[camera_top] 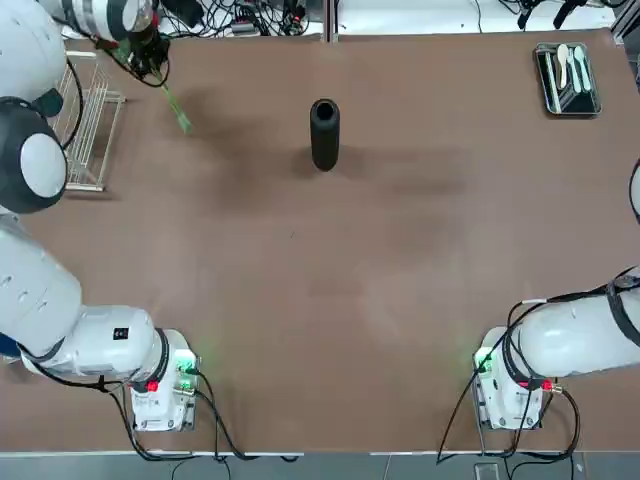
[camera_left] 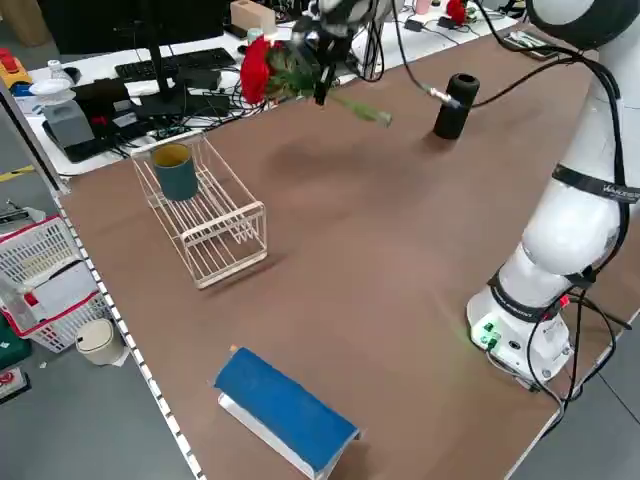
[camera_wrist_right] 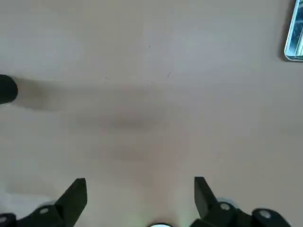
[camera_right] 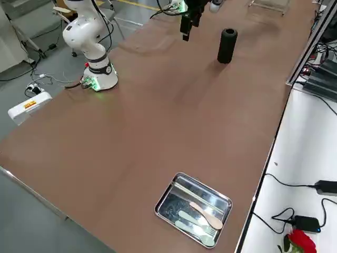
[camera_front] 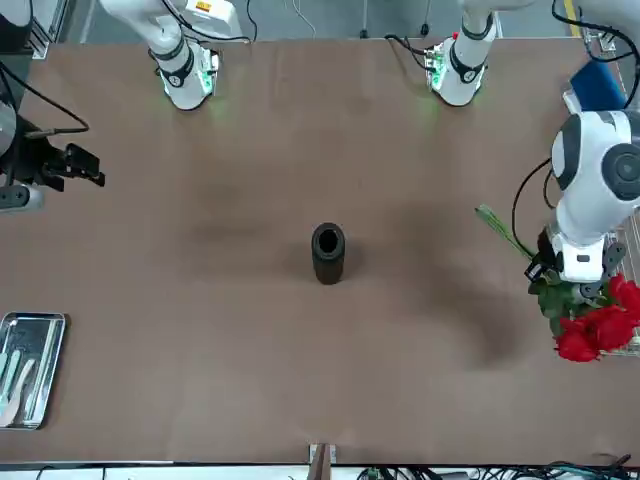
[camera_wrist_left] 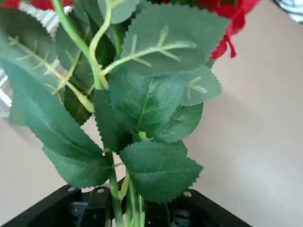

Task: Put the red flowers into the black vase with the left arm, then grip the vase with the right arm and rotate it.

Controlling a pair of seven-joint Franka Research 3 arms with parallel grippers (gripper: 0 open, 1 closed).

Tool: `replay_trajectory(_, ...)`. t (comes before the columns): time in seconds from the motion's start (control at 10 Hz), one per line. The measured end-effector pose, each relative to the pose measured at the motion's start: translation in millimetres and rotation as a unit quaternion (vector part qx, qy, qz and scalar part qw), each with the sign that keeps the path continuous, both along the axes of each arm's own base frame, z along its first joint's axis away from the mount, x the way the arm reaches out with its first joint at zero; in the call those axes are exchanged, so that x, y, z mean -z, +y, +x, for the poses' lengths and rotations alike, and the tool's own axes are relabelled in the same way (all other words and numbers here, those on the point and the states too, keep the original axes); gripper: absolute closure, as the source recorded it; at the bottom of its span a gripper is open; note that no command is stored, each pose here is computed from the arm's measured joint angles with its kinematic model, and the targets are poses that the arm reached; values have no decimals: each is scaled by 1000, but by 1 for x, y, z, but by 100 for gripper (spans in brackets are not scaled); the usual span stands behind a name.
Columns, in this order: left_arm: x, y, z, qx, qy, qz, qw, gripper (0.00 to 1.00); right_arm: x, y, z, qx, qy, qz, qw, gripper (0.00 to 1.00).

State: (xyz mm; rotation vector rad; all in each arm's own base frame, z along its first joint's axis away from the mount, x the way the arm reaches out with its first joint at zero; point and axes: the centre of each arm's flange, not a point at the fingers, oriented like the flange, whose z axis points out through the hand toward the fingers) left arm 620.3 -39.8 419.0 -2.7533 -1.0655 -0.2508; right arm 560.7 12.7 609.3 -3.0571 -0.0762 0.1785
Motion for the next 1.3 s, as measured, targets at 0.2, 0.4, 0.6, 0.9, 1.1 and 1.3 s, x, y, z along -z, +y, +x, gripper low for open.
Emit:
replay_trajectory(0.2, -16, -44, -4, -59, -3, 25, 998, 93, 0, 0, -1, 0, 4, 0, 1000, 0)
replay_trajectory(0.4, -52, -83, -7, -125, -15, 36, 991, 93, 1, 0, -2, -1, 8, 0, 1000, 0)
replay_trajectory(0.6, -80, -138, -14, -173, -39, 74, 981, 93, 1, 0, -2, -1, 8, 0, 1000, 0)
replay_trajectory(0.9, -87, -235, -37, -169, -129, 129, 969, 93, 1, -1, -2, 0, 9, 0, 1000, 0)
replay_trajectory(1.1, -94, -285, -60, -143, -199, 158, 957, 93, 1, -2, -2, 1, 9, 0, 1000, 0)
replay_trajectory(1.3, -99, -321, -80, -118, -273, 204, 933, 93, 1, -3, -2, 2, 9, 0, 1000, 0)
